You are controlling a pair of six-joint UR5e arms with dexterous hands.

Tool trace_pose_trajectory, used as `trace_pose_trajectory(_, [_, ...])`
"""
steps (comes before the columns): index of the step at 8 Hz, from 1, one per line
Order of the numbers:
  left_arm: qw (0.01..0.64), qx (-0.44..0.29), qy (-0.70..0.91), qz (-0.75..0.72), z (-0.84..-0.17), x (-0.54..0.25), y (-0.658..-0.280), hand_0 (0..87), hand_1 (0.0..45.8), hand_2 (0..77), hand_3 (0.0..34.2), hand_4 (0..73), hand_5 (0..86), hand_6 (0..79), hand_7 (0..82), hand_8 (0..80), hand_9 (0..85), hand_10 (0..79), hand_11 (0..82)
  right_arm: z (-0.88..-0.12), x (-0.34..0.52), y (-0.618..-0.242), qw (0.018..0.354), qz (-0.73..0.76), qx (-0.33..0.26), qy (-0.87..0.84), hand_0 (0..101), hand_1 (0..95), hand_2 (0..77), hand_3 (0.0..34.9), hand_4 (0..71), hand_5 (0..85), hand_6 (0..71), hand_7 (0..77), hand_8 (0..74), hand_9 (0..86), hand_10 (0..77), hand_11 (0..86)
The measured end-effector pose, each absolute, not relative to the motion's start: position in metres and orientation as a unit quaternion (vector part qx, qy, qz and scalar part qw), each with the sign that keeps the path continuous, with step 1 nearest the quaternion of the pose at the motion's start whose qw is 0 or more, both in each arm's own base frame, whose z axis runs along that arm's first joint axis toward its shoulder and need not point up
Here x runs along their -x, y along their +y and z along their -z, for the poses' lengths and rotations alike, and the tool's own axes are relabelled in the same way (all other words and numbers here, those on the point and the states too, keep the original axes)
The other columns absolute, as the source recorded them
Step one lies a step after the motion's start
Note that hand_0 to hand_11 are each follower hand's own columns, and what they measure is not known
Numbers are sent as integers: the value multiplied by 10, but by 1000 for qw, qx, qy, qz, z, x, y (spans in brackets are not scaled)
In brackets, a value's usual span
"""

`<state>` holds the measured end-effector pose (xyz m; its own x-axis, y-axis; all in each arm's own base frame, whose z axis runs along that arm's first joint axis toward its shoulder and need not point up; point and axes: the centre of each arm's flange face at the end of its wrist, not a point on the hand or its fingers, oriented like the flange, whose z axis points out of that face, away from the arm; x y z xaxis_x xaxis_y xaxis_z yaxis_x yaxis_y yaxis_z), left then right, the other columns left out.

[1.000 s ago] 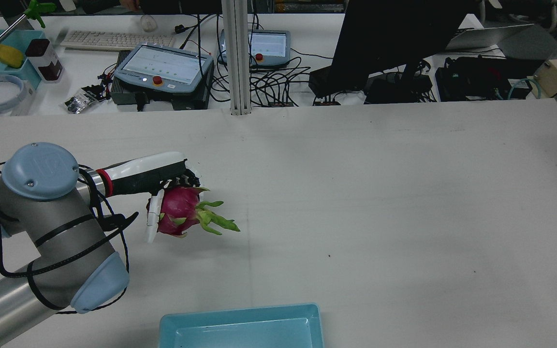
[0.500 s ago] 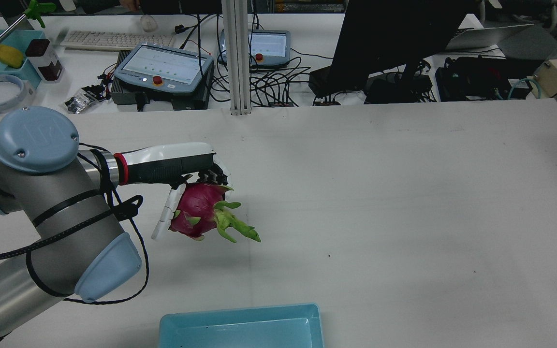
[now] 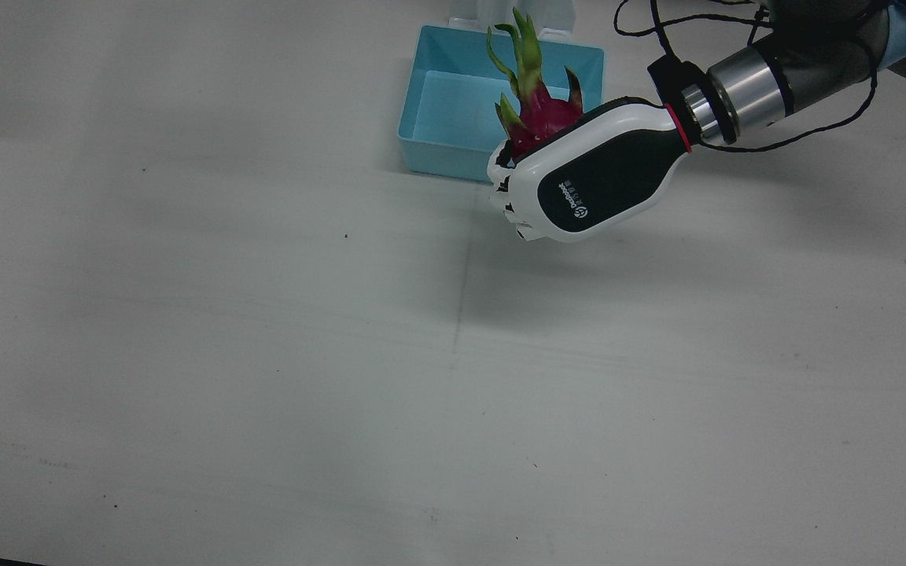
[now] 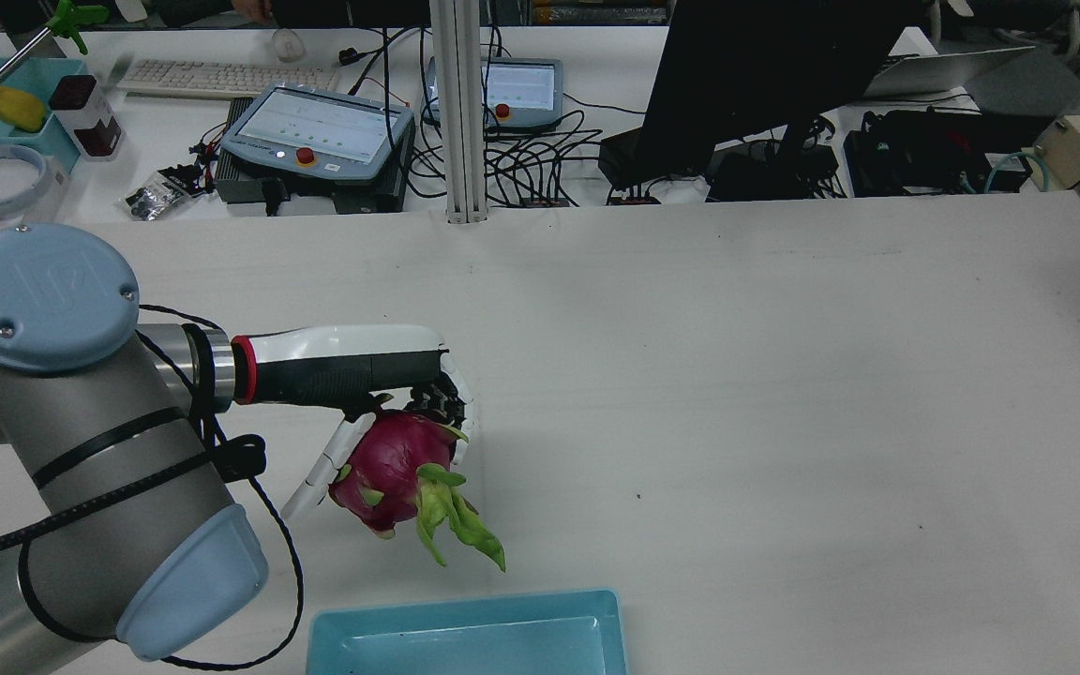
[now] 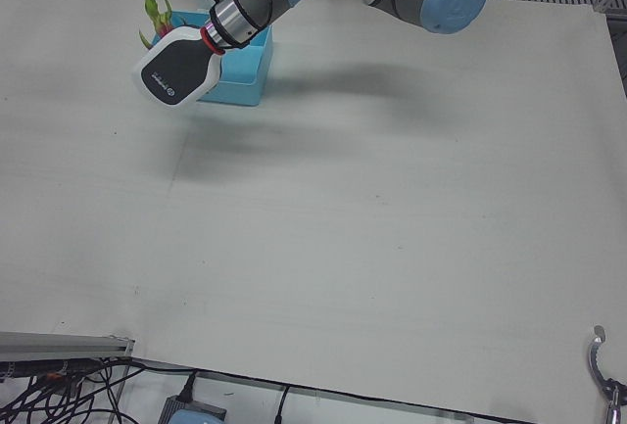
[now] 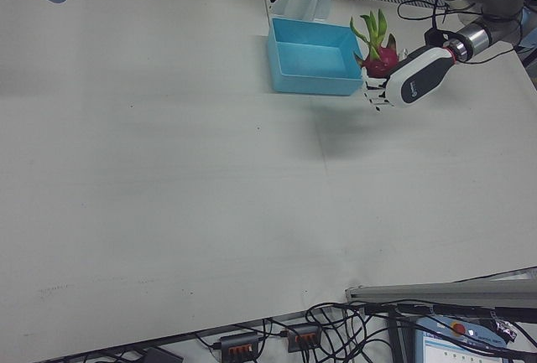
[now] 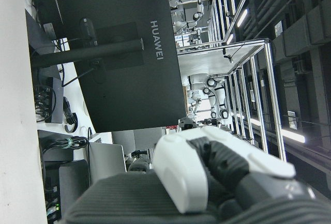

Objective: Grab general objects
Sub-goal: 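Carry the dragon fruit with the left hand over the blue tray, then open the left hand to release the dragon fruit into the tray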

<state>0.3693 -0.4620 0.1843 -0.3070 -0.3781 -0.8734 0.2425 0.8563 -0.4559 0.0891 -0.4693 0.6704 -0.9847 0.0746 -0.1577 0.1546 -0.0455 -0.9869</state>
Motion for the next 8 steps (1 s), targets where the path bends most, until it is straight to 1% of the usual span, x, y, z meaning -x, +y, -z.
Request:
trace_pose_trajectory(2, [592, 83, 768, 230, -172, -409, -418, 807, 0, 5, 0, 545, 371, 573, 496, 529, 502, 245, 704, -671, -89, -469, 28, 719, -83, 690, 0, 949, 774, 0, 0, 0, 0, 0, 0, 5, 0, 5])
trace_pose_trajectory(4, [589, 114, 772, 209, -159, -438, -384, 805, 0, 5, 0, 551, 371, 573, 502, 529, 502, 245, 704, -671, -89, -469, 28, 718, -83, 690, 0, 949, 774, 0, 0, 0, 0, 0, 0, 5, 0, 5])
trace_pose_trajectory(8, [583, 153, 775, 188, -147, -459, -347, 818, 0, 5, 0, 556, 371, 573, 502, 529, 502, 251, 704, -670, -89, -469, 28, 718, -83, 690, 0, 949, 774, 0, 0, 0, 0, 0, 0, 5, 0, 5])
